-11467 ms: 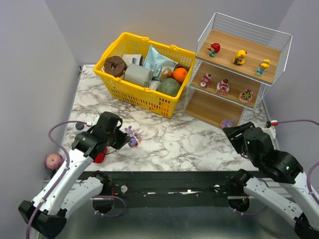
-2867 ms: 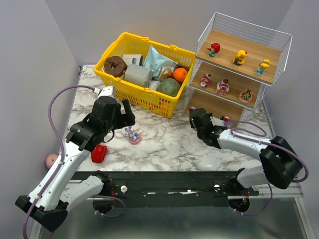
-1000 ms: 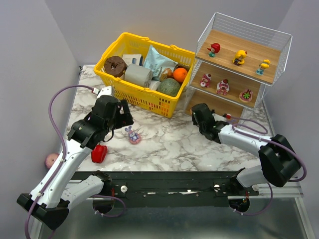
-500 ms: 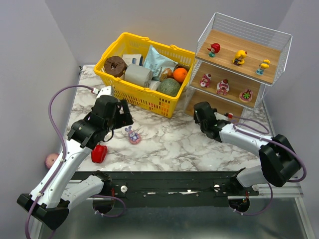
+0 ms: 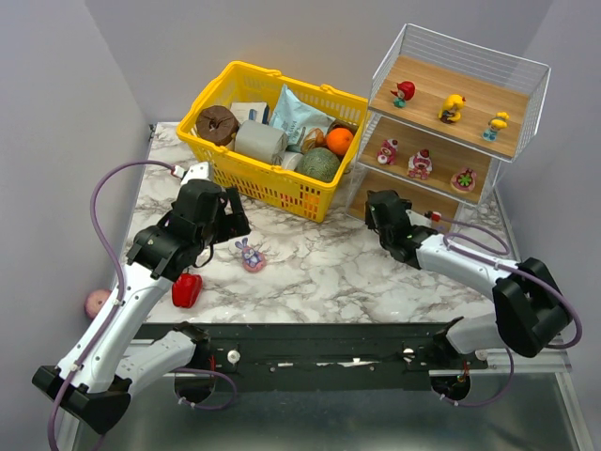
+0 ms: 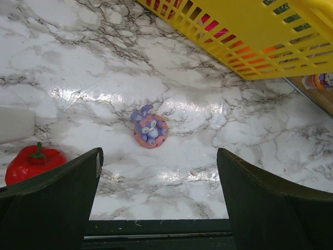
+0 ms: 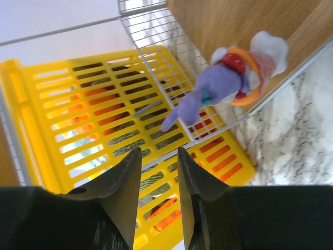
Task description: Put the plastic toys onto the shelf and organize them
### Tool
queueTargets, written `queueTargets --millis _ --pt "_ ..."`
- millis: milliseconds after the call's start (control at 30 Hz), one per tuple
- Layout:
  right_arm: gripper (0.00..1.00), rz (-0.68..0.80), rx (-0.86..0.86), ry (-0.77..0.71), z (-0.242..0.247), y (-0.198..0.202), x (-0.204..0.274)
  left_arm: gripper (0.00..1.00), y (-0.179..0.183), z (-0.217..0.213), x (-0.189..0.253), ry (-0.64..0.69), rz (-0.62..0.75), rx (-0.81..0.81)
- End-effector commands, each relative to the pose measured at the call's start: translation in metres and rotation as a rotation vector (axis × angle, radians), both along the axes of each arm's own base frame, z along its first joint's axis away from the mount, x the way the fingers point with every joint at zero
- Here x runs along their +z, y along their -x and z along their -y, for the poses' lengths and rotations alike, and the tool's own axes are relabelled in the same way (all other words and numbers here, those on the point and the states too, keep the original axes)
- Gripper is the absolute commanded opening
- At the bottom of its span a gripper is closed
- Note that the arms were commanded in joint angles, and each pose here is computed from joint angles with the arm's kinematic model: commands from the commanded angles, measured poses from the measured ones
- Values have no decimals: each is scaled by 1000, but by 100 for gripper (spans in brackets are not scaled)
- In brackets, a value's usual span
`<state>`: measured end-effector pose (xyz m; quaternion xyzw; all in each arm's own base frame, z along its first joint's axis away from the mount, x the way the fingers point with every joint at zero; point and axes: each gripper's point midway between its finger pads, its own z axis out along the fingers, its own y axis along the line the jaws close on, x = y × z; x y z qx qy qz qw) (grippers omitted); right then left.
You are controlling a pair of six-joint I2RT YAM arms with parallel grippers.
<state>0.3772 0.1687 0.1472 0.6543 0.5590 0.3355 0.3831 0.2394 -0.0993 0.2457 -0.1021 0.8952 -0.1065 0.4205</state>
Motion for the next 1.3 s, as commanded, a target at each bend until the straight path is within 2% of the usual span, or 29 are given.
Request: queueTargets --millis 0,233,367,667,933,1100,1267 --pt "42 140 -334 -657 15 -11 45 99 -1 -4 8 9 25 21" --pt "44 41 -252 -663 2 4 52 99 1 -1 10 34 33 6" --pt "45 -97 -167 -607 -12 22 43 99 3 2 10 43 32 -10" --pt "50 -191 3 -486 -37 49 36 99 13 6 -9 65 -26 -33" --pt "61 -231 321 -177 -94 87 53 99 12 11 -11 89 -23 -43" --pt "64 -304 522 41 -132 141 29 99 12 11 -3 89 -5 -50" --pt "64 -337 648 270 -142 185 4 99 13 4 14 76 41 -45"
